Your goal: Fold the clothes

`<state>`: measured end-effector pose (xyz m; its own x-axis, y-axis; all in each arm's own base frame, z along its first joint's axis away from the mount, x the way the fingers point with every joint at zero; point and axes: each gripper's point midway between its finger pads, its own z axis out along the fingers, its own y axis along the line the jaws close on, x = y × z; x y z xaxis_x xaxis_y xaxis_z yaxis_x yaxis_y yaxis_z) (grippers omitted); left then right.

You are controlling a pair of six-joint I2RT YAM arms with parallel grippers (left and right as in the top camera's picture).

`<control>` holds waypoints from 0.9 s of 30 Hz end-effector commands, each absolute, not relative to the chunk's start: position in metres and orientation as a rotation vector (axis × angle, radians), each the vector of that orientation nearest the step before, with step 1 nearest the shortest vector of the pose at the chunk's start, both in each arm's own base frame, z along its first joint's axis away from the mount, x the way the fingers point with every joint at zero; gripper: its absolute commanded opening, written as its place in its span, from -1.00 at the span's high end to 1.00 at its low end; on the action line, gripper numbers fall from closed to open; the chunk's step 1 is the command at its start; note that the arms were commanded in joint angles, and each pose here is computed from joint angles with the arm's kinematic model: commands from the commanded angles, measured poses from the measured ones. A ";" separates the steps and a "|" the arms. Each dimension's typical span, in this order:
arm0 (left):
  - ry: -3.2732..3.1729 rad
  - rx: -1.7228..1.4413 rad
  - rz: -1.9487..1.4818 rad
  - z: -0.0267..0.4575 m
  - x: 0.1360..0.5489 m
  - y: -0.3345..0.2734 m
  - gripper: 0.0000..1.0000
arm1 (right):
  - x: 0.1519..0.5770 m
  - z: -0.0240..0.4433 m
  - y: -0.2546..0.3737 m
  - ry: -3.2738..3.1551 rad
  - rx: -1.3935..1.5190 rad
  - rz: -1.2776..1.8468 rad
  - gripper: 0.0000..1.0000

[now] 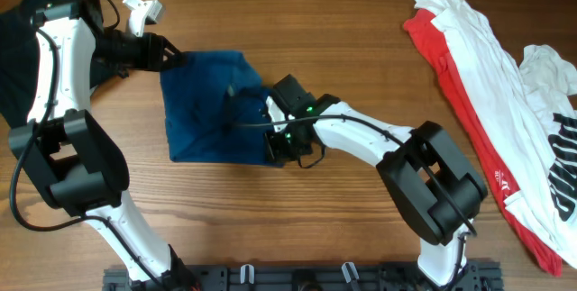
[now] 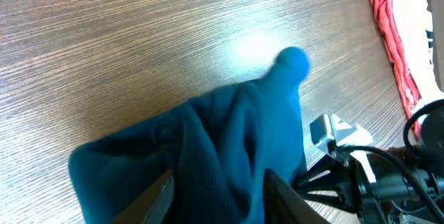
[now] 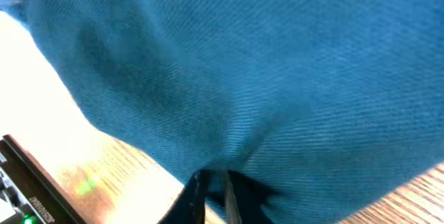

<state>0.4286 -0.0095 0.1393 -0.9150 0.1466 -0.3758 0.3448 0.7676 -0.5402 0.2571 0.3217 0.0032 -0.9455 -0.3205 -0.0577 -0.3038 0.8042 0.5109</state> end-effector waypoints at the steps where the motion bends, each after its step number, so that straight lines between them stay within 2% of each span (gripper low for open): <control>1: 2.612 0.388 -0.898 0.155 0.429 -0.013 0.22 | 0.291 0.024 0.311 -3.171 0.546 -0.757 0.68; 2: 2.612 0.387 -0.898 0.155 0.429 -0.013 0.22 | 0.304 0.036 0.310 -3.235 0.556 -0.771 0.65; 4: 2.612 0.388 -0.899 0.155 0.429 -0.013 0.22 | 0.328 0.061 0.306 -3.352 0.550 -0.807 0.14; 5: 2.612 0.388 -0.899 0.155 0.429 -0.013 0.23 | 0.344 0.079 0.303 -3.420 0.568 -0.855 -0.01; 9: 2.611 0.388 -0.898 0.155 0.429 -0.013 0.23 | 0.386 0.120 0.289 -3.563 0.595 -1.014 -0.28; 12: 2.611 0.388 -0.898 0.155 0.429 -0.013 0.23 | 0.401 0.133 0.289 -3.525 0.821 -1.192 -0.58; 15: 2.610 0.389 -0.896 0.155 0.430 -0.013 0.23 | 0.401 0.134 0.298 -3.395 1.234 -1.340 -0.68; 18: 2.609 0.390 -0.896 0.155 0.430 -0.013 0.23 | 0.406 0.116 0.305 -3.342 1.503 -1.303 -0.87; 20: 2.609 0.389 -0.895 0.155 0.430 -0.013 0.23 | 0.401 0.106 0.316 -3.219 1.684 -1.399 -0.87; 23: 2.609 0.393 -0.896 0.155 0.430 -0.014 0.23 | 0.397 0.094 0.329 -3.104 1.727 -1.563 -0.88; 27: 2.610 0.404 -0.899 0.155 0.430 -0.018 0.23 | 0.397 0.079 0.336 -3.056 1.640 -1.678 -0.89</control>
